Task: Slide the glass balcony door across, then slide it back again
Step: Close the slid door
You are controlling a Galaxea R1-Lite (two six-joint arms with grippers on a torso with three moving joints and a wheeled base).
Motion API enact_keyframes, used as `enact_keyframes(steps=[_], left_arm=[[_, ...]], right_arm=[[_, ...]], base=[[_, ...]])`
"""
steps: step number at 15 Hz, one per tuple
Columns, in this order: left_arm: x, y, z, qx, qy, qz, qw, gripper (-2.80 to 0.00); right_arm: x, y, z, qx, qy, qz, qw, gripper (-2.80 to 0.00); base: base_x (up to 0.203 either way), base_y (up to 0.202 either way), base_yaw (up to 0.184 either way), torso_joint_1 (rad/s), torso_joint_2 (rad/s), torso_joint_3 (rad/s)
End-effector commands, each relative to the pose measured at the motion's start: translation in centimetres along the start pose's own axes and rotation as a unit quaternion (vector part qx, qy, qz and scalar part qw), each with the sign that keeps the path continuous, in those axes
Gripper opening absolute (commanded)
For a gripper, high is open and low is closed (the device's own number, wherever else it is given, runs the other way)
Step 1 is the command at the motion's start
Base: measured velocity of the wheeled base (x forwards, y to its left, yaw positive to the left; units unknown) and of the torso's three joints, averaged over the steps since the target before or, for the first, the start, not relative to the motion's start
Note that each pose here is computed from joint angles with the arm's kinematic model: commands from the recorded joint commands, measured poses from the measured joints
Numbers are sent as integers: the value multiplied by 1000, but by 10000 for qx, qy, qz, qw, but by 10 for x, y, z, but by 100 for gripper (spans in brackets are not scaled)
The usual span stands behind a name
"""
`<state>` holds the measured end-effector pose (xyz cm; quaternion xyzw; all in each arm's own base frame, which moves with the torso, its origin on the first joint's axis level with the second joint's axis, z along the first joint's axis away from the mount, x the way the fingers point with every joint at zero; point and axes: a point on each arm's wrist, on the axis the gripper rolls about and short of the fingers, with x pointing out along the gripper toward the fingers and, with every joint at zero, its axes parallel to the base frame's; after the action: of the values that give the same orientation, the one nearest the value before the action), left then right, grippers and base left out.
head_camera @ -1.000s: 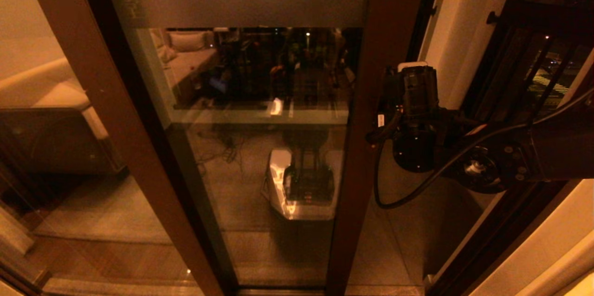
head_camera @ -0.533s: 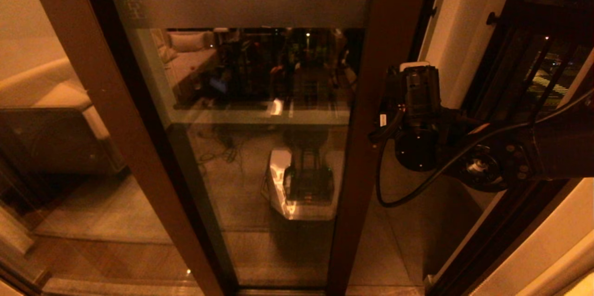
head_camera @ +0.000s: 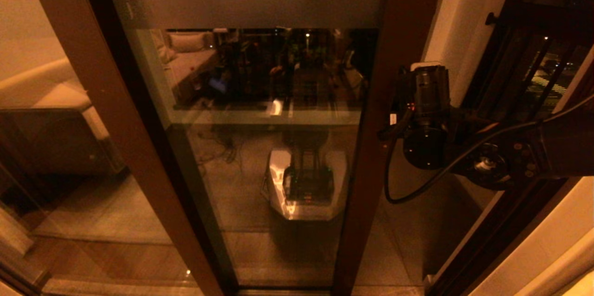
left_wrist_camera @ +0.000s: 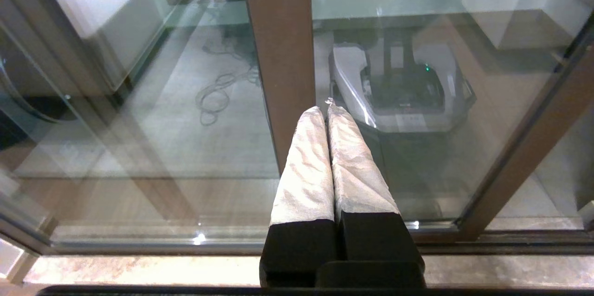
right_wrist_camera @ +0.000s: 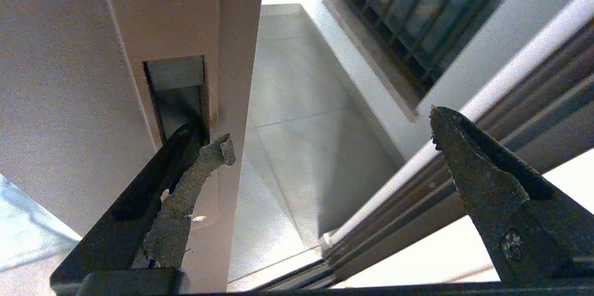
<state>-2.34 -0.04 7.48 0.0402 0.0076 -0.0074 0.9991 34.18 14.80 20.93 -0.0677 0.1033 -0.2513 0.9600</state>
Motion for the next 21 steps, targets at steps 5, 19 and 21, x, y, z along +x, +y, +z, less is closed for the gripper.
enact_keyframes(steps=[5, 19, 21], left_arm=[[0, 0, 0, 3, -2, 2, 10000, -280], [0, 0, 0, 1, -2, 2, 10000, -280], [0, 0, 0, 3, -2, 2, 10000, -280]], right_arm=[[-6, -22, 4, 47, -13, -97, 9999, 0], [-8, -57, 4, 111, 33, -381, 9992, 0], [-4, -62, 4, 126, 46, -463, 9988, 0]], base=[[0, 0, 0, 0, 0, 0], [0, 0, 0, 0, 0, 0], [0, 0, 0, 0, 0, 0]])
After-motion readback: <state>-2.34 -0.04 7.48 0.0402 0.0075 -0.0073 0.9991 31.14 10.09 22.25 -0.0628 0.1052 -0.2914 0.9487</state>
